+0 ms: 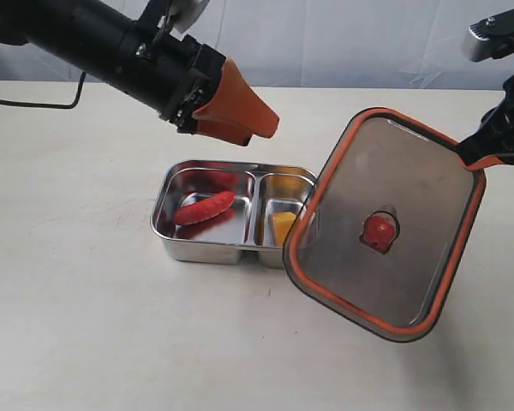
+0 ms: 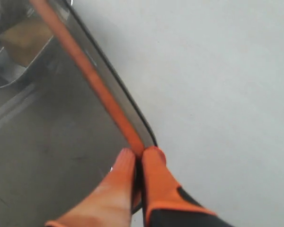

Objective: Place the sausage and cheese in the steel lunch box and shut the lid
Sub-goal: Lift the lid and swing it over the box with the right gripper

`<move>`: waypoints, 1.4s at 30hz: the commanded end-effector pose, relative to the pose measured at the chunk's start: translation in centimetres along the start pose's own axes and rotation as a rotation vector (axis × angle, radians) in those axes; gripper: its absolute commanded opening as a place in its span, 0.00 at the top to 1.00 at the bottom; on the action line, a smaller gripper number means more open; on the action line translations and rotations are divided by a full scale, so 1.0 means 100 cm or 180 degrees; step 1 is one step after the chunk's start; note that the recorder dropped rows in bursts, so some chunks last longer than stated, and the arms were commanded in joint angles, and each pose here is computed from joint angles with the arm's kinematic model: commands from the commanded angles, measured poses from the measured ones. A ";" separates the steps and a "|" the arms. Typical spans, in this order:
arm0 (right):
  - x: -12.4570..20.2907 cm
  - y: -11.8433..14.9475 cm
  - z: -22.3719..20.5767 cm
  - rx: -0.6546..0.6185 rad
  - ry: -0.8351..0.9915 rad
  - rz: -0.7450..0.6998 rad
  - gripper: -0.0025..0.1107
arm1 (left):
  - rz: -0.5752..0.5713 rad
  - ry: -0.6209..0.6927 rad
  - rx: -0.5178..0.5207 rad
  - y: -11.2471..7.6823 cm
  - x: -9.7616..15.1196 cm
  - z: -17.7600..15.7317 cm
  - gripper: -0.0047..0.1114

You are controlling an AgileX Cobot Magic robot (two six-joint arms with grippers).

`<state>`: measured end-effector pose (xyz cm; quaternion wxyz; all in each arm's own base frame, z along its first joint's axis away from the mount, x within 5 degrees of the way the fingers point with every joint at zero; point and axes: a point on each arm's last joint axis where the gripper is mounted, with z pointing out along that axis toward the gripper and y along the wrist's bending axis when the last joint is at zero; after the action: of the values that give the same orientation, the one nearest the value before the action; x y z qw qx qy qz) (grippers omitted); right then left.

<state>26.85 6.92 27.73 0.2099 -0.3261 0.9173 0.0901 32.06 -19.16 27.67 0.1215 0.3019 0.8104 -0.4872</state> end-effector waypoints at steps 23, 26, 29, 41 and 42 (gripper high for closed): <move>-0.018 0.009 -0.005 -0.0272 -0.0698 -0.0177 0.99 | -0.0096 -0.0215 0.0360 -0.003 -0.008 0.014 0.45; -0.019 0.009 -0.005 -0.0270 -0.0713 -0.0167 0.99 | -0.0065 -0.0172 0.0388 -0.008 -0.007 0.019 0.45; -0.019 0.009 -0.005 -0.0283 -0.0726 -0.0157 0.99 | -0.0023 -0.0116 0.0413 -0.012 -0.005 0.025 0.45; -0.024 0.015 -0.007 -0.0470 -0.0903 -0.0261 0.99 | 0.0068 -0.0046 0.0418 -0.016 -0.003 0.031 0.55; -0.024 0.015 -0.007 -0.0473 -0.0907 -0.0258 0.99 | 0.0079 -0.0036 0.0410 -0.016 -0.003 0.031 0.62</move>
<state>27.50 9.14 29.18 0.3104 -0.3617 0.8590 0.1871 31.16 -22.34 27.23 0.1118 0.3102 0.7773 -0.5359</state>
